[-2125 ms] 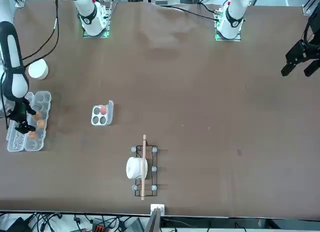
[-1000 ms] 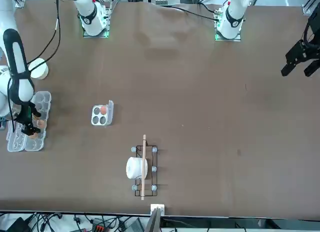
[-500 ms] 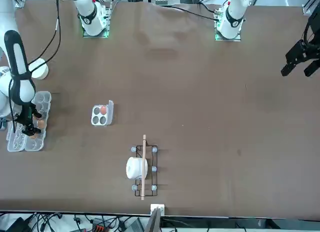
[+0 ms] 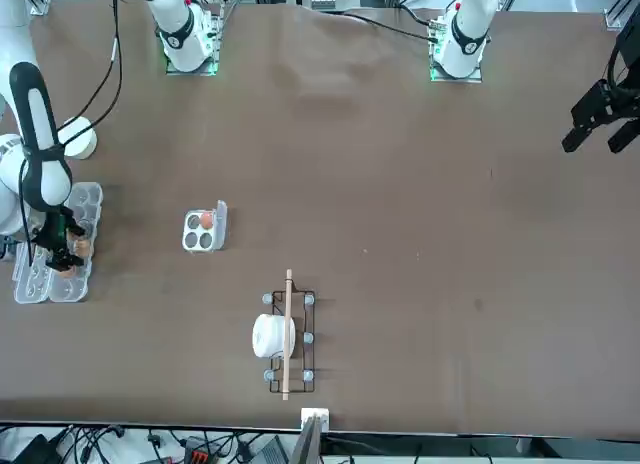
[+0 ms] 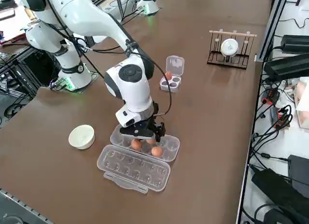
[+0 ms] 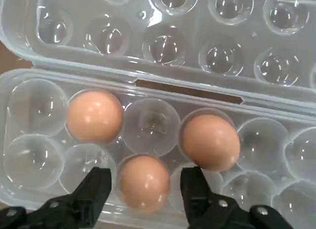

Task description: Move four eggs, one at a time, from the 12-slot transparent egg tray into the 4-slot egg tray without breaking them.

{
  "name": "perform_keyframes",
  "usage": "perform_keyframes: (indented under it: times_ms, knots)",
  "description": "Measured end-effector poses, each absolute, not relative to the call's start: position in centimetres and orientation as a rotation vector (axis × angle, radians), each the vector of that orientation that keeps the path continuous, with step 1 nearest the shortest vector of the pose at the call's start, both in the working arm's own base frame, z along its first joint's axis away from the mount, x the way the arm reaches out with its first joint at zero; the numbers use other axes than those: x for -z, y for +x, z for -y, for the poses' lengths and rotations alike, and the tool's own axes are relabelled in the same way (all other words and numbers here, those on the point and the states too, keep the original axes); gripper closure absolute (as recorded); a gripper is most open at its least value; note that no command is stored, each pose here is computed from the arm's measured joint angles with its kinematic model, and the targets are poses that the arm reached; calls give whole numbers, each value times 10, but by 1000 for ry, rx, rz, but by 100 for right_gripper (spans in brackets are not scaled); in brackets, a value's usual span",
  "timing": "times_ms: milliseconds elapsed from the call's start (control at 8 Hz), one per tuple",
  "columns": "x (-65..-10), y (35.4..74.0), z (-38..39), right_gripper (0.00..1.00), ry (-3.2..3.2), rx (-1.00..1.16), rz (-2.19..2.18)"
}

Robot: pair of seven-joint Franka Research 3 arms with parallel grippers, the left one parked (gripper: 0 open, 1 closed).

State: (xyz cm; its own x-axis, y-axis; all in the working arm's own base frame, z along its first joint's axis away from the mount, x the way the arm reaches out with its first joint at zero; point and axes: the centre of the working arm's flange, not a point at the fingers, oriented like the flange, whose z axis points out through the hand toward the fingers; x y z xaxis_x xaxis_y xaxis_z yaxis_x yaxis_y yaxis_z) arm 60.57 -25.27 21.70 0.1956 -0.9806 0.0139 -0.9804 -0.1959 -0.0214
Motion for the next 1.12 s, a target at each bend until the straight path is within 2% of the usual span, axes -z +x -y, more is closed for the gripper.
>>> perform_keyframes:
  times_ms: [250, 375, 1125]
  knots:
    - [-215, 605, 253, 24, -2424, 34, -1988]
    - [-217, 607, 250, 41, -2415, 34, -1987]
    - [-242, 612, 253, 41, -2406, 71, -1982]
